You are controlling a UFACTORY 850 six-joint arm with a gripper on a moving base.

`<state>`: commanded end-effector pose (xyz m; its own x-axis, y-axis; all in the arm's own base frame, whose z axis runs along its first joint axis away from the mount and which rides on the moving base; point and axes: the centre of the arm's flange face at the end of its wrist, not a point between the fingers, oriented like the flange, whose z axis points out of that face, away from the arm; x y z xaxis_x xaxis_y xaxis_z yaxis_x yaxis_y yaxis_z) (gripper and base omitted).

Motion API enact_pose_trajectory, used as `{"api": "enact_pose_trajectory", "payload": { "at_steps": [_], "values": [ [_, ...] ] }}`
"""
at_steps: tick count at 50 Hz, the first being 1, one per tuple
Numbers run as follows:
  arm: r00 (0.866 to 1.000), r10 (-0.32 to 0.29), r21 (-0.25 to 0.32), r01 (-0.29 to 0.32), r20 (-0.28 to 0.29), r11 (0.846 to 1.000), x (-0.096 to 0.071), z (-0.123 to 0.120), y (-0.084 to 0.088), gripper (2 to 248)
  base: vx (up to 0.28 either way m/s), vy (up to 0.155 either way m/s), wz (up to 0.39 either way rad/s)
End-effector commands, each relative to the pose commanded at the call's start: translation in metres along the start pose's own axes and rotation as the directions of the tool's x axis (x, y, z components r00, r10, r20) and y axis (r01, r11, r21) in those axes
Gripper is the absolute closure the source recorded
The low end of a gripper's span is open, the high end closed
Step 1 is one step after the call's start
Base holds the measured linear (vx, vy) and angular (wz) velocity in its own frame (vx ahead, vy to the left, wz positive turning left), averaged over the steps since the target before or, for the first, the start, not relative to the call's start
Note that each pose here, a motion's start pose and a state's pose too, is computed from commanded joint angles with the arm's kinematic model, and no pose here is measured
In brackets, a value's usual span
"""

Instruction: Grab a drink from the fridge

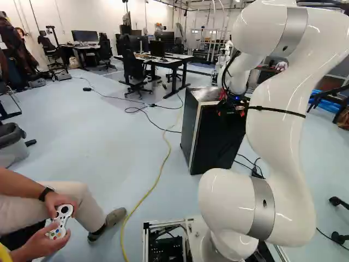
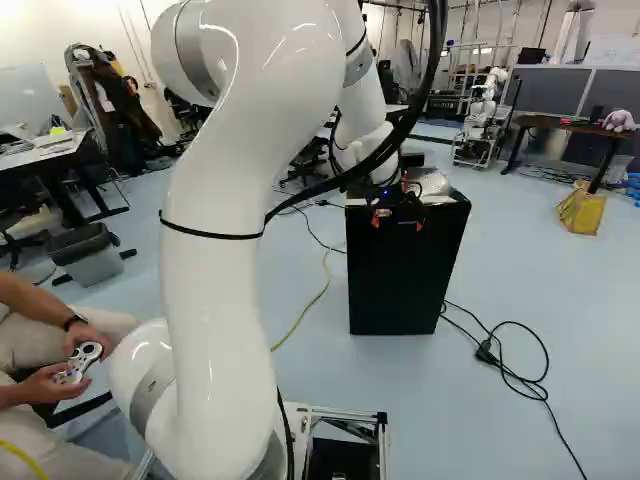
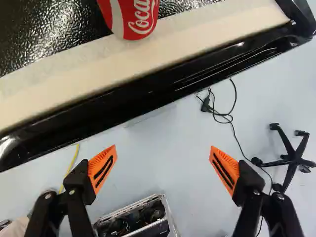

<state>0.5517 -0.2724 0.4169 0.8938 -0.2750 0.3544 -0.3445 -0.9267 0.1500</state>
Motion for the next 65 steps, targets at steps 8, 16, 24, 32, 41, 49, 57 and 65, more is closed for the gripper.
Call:
{"api": "enact_pose_trajectory", "payload": {
  "at_steps": [8, 16, 24, 32, 41, 49, 57, 65],
  "values": [
    [1.0, 0.002, 0.004, -0.002, -0.015, 1.0, -0.011, -0.006, 0.001, 3, 0.0, 0.0, 0.0],
    [0.999, 0.005, 0.009, -0.005, -0.04, 1.0, -0.022, -0.012, 0.001, 3, 0.0, 0.0, 0.0],
    [0.998, 0.008, 0.015, -0.007, -0.07, 1.0, -0.032, -0.018, 0.002, 3, 0.0, 0.0, 0.0],
    [0.995, 0.012, 0.02, -0.01, -0.102, 1.0, -0.043, -0.024, 0.002, 3, 0.0, 0.0, 0.0],
    [0.989, 0.016, 0.027, -0.012, -0.145, 1.0, -0.054, -0.032, 0.003, 3, 0.0, 0.0, 0.0],
    [0.982, 0.021, 0.034, -0.015, -0.186, 0.999, -0.065, -0.038, 0.003, 3, 0.0, 0.0, 0.0],
    [0.974, 0.026, 0.04, -0.017, -0.227, 0.999, -0.075, -0.046, 0.003, 3, 0.0, 0.0, 0.0],
    [0.962, 0.03, 0.047, -0.018, -0.271, 0.999, -0.086, -0.053, 0.002, 3, 0.0, 0.0, 0.0]
  ]
}}
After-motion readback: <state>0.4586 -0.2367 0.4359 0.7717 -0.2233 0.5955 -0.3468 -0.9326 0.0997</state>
